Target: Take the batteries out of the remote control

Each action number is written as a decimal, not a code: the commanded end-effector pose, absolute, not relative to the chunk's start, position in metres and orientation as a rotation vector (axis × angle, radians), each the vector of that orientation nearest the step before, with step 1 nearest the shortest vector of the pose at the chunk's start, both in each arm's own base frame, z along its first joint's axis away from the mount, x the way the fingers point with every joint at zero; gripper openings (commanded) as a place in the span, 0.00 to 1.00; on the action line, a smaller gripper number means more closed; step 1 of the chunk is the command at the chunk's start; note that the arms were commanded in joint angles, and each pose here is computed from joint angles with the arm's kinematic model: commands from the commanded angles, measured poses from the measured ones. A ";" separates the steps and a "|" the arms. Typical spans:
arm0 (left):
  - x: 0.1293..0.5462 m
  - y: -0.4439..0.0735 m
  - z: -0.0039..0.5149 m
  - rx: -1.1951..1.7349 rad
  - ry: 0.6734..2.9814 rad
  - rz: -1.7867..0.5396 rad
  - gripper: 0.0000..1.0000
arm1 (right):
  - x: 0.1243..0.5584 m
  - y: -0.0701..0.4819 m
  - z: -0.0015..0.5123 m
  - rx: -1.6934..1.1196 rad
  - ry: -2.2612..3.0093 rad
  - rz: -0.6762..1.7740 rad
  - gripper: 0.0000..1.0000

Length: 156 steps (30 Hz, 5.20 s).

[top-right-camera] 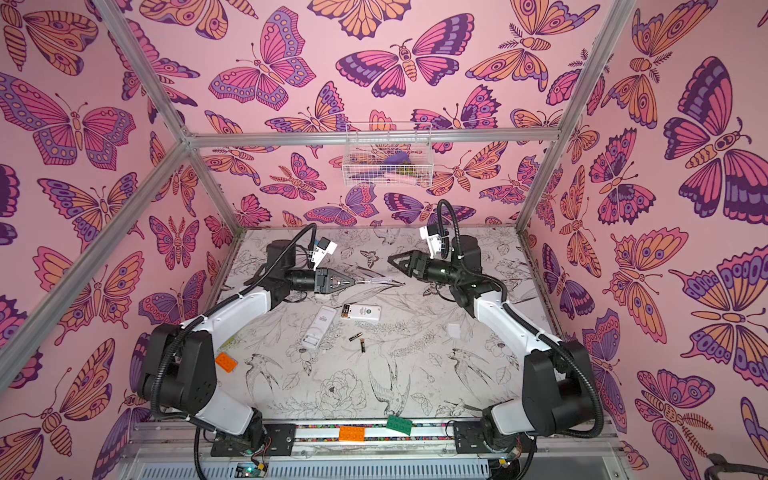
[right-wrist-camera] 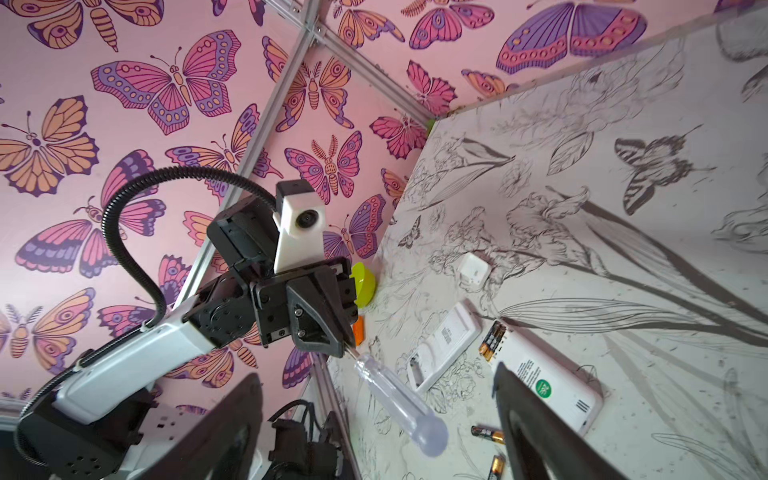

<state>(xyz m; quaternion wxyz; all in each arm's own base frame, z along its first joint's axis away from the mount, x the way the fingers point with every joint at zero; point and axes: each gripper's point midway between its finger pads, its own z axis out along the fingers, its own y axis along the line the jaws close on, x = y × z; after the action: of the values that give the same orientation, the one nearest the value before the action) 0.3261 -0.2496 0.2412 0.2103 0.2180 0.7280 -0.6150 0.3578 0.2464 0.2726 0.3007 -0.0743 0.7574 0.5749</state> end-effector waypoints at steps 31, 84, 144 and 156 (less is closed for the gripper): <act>0.321 -0.273 0.267 0.662 1.883 -1.836 0.00 | 0.320 0.308 0.289 -0.481 1.868 1.852 0.57; 0.377 -0.178 0.201 1.131 1.840 -1.012 0.81 | 0.306 0.263 0.232 -0.704 2.011 1.392 0.00; 0.359 -0.195 -0.008 2.017 1.650 -0.549 0.58 | 0.373 0.348 0.095 -0.855 2.096 1.121 0.00; 0.360 -0.189 -0.011 2.017 1.696 -0.518 0.65 | 0.381 0.359 0.087 -0.821 2.089 1.071 0.00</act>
<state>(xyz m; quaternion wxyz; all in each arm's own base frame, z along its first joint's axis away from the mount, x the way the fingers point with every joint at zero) 0.3717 -0.2076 0.0208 0.2804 0.7209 0.5954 -0.2170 0.3720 0.3484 0.0783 0.2949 -0.3050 0.8056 0.4136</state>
